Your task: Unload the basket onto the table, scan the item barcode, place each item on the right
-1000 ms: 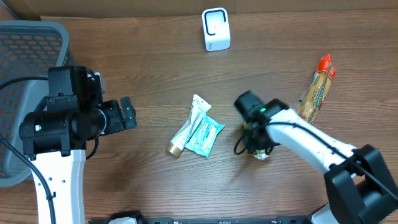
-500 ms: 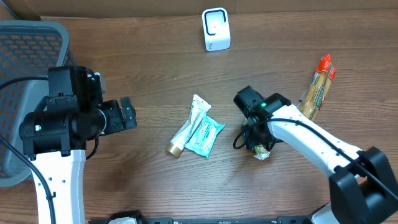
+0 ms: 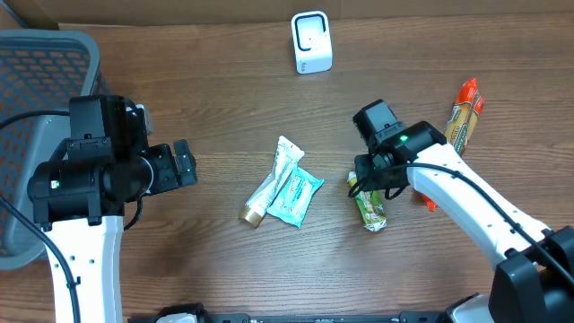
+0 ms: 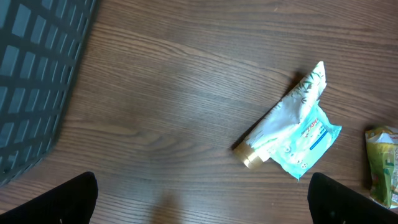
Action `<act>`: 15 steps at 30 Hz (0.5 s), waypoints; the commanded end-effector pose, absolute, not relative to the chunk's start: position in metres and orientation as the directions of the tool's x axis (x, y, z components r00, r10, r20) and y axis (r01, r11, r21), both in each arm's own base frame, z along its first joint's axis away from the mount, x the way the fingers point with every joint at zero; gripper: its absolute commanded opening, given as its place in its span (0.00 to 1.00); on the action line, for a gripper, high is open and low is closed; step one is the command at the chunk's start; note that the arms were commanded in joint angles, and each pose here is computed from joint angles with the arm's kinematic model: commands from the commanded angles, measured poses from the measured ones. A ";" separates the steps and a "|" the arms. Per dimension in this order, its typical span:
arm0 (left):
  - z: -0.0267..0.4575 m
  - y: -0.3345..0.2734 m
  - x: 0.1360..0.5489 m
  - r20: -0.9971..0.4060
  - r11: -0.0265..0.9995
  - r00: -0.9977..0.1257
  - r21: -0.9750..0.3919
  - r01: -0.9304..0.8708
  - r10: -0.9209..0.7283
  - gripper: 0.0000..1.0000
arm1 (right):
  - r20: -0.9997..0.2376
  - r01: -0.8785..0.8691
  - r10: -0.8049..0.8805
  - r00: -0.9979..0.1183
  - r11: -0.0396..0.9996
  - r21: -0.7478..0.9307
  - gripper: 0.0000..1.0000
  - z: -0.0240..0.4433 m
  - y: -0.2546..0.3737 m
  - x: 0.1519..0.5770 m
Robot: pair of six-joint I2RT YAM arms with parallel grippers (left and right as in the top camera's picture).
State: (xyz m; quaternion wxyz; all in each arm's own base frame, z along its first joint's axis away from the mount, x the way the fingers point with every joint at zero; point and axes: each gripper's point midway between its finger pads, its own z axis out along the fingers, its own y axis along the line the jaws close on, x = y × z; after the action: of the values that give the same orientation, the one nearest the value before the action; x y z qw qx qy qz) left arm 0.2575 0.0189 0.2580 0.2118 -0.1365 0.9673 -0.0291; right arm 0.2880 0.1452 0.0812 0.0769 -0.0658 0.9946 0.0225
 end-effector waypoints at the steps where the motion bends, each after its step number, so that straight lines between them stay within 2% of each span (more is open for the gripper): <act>1: 0.261 0.019 0.259 -0.411 0.955 -0.863 -0.127 -0.267 -0.295 1.00 | -0.063 -0.178 -0.171 -0.983 0.974 0.137 0.29 0.065 0.159 0.264; 3: 0.261 0.019 0.259 -0.410 0.955 -0.863 -0.127 -0.267 -0.295 0.99 | -0.024 -0.237 -0.238 -0.971 0.946 0.221 0.25 0.067 0.171 0.250; 5: 0.261 0.019 0.259 -0.410 0.955 -0.863 -0.127 -0.267 -0.295 1.00 | 0.010 -0.284 -0.304 -0.953 0.902 0.326 0.26 0.072 0.189 0.234; 8: 0.261 0.019 0.259 -0.410 0.955 -0.863 -0.127 -0.267 -0.295 0.99 | 0.047 -0.324 -0.372 -0.927 0.858 0.398 0.32 0.077 0.206 0.212; 12: 0.261 0.019 0.259 -0.410 0.955 -0.863 -0.127 -0.267 -0.295 1.00 | 0.071 -0.369 -0.423 -0.903 0.851 0.374 0.36 0.073 0.213 0.195; 15: 0.261 0.019 0.259 -0.411 0.955 -0.863 -0.127 -0.267 -0.295 0.99 | 0.108 -0.322 -0.357 -0.928 0.913 0.251 0.38 0.058 0.197 0.191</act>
State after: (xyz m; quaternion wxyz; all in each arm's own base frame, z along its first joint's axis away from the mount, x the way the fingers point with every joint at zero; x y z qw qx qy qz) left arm 0.2575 0.0189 0.2580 0.2118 -0.1365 0.9673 -0.0291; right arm 0.2001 0.2082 0.0708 -0.0660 -0.1947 0.9658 0.1577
